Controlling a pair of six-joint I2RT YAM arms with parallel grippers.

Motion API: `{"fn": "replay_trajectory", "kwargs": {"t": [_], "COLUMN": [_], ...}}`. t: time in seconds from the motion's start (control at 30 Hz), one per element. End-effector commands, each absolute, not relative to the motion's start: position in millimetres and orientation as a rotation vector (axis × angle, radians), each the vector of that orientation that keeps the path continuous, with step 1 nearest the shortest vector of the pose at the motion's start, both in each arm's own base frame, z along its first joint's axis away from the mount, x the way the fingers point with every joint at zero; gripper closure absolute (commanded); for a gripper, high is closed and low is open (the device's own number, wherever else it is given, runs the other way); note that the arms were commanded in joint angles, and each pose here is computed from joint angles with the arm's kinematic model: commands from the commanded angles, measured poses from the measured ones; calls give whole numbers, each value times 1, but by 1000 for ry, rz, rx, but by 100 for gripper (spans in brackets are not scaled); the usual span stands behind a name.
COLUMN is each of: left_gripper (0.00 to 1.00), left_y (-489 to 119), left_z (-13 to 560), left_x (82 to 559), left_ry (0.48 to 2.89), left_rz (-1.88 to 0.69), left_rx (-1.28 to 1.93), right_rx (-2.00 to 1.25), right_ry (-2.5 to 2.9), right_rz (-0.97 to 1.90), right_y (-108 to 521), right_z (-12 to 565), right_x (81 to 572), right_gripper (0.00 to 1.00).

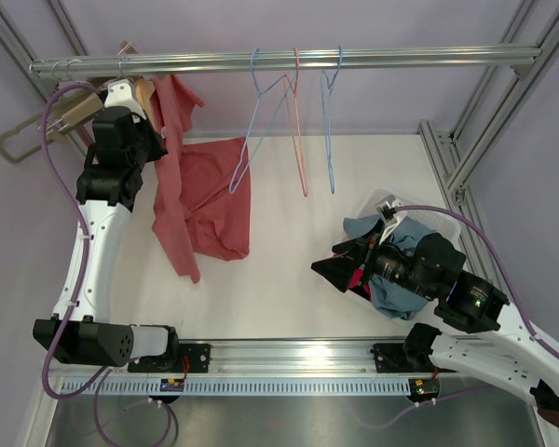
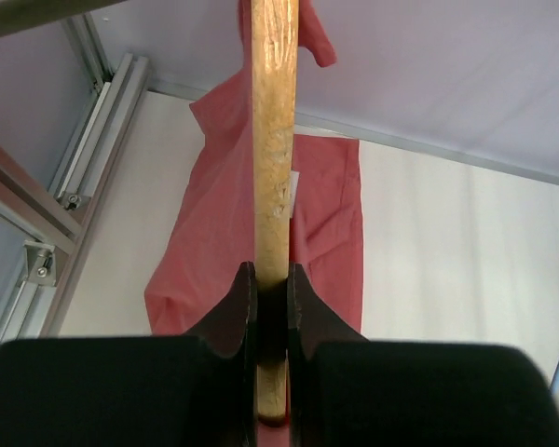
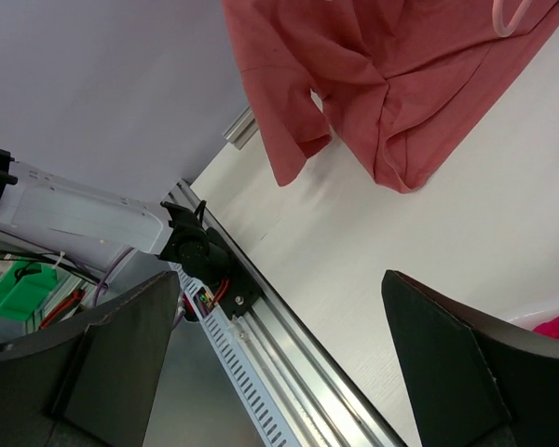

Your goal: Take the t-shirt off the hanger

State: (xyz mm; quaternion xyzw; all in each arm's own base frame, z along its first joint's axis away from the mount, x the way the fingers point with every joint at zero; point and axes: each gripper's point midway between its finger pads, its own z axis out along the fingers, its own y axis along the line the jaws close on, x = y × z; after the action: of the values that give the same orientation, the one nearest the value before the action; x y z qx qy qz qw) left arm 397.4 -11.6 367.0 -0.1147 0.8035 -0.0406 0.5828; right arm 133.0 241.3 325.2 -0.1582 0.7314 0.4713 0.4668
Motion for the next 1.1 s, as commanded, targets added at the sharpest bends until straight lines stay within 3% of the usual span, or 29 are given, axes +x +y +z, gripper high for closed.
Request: {"fn": "replay_trajectory", "kwargs": {"t": [0.0,0.63,1.07], "left_gripper": [100,100,100], "left_y": [-8,-65,-79], "left_z": [400,470,513], "left_x": [401,380,357], "left_ry": [1765,1534,1422], "left_rz": [-90,-299,-374], "left_rx": [-255,147,209], "right_rx": [-412,-411,-425], "right_ry": [1757,1751,1758], "right_rz": [1214,1219,1228], "right_y": [247,245,250], "right_z": [334,336,338], "right_x": [127,126,126], "right_gripper": [1,1,1]}}
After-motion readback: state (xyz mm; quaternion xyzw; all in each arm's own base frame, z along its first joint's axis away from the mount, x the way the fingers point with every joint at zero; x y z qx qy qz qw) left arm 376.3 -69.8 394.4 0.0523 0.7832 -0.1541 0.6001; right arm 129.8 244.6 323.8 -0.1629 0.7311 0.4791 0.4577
